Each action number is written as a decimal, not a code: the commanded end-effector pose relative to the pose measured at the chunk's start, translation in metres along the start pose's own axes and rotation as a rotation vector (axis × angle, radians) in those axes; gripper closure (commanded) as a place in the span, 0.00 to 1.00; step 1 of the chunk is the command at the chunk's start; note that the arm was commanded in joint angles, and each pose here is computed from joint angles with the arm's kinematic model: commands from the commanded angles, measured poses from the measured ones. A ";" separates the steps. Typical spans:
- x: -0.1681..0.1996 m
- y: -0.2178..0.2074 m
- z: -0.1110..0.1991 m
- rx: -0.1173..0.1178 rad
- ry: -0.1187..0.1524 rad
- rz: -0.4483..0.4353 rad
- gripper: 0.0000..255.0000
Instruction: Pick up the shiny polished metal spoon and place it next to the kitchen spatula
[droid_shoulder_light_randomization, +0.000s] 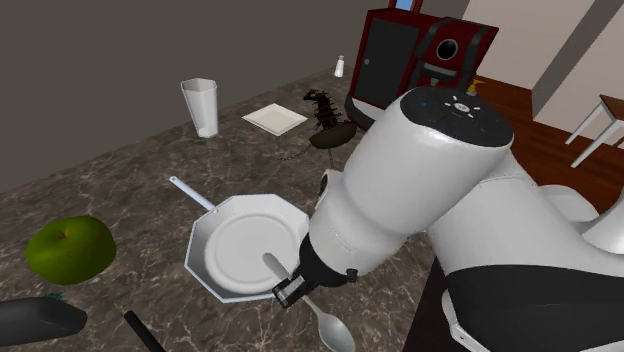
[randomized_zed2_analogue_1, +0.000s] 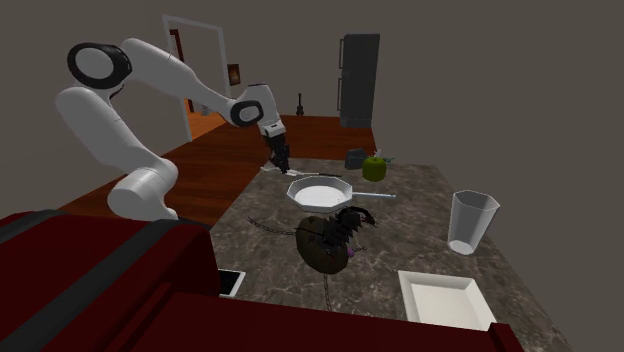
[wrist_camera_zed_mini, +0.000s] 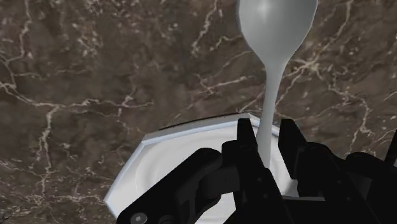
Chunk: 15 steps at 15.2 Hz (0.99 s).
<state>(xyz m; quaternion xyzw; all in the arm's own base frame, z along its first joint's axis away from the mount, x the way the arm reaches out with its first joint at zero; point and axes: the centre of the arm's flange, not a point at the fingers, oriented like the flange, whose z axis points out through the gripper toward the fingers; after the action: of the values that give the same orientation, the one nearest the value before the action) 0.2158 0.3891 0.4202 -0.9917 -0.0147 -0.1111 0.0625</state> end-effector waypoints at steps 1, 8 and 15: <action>-0.021 -0.015 -0.005 0.000 0.000 0.002 1.00; -0.099 -0.063 -0.017 0.000 0.000 0.002 1.00; -0.130 -0.076 0.005 0.000 0.000 0.002 1.00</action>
<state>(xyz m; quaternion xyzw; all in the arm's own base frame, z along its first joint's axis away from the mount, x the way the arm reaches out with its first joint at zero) 0.0872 0.4635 0.4014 -0.9918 -0.0140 -0.1110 0.0623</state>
